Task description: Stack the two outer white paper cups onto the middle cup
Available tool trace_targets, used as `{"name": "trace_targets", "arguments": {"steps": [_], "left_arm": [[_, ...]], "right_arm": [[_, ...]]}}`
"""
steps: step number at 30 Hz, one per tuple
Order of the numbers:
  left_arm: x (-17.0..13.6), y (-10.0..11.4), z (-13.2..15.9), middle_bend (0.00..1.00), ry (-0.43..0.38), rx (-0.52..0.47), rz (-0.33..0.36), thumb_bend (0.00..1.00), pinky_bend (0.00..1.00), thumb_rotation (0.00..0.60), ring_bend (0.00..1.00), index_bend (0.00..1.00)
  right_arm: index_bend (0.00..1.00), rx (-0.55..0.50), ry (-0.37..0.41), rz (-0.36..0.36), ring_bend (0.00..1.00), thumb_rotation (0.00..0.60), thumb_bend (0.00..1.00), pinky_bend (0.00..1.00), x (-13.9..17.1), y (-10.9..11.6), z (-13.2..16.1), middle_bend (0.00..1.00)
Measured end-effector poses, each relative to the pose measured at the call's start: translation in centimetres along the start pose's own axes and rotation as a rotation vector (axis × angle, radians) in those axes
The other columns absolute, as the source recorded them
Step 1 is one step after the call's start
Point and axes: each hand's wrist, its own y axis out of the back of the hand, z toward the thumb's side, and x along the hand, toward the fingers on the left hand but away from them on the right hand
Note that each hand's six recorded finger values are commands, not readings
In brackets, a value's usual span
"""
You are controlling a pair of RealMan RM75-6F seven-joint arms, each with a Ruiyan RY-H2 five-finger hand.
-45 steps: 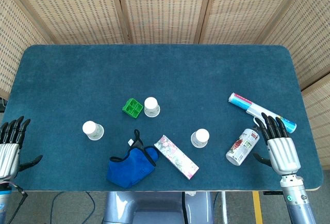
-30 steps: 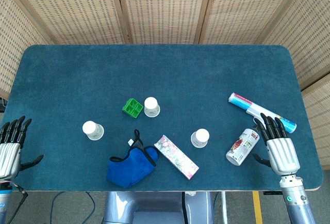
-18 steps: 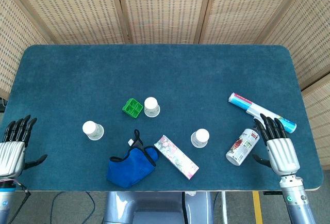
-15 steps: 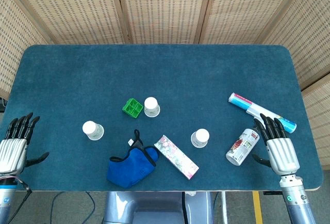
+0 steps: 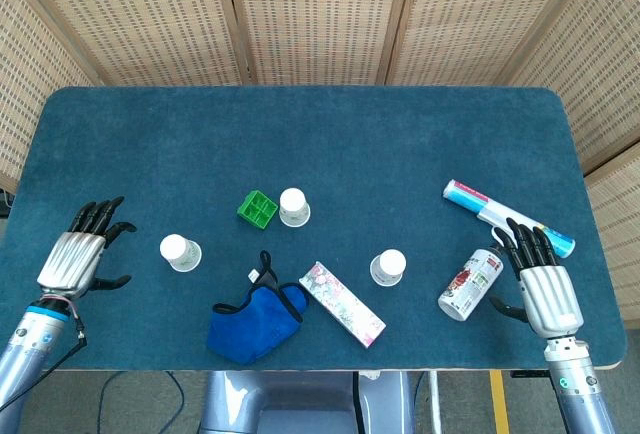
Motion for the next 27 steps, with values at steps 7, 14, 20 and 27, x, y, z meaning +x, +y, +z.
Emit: {"name": "trace_targets", "arguments": {"steps": [7,14,20,27], "left_arm": [[2.6,-0.6,1.3,0.00,-0.009,0.081,-0.054,0.02,0.00,0.600,0.00,0.26],[4.5,-2.1,2.4,0.00,-0.013,0.113,-0.117,0.03,0.00,0.600,0.00,0.27],[5.7,-3.3,2.9,0.00,-0.008,0.131,-0.146,0.03,0.00,0.600,0.00,0.27],[6.3,-4.6,3.6,0.00,-0.010,0.142,-0.171,0.04,0.00,0.600,0.00,0.29]], "right_arm": [[0.03,-0.016,-0.001,-0.004,0.00,0.600,0.07,0.00,0.0,0.2,-0.1,0.00],[0.04,-0.033,-0.001,-0.019,0.00,0.600,0.07,0.00,0.0,0.5,-0.3,0.00],[0.04,-0.038,-0.001,-0.019,0.00,0.600,0.07,0.00,-0.1,0.6,-0.4,0.00],[0.04,-0.050,-0.008,-0.024,0.00,0.600,0.07,0.00,-0.1,0.8,-0.7,0.00]]}}
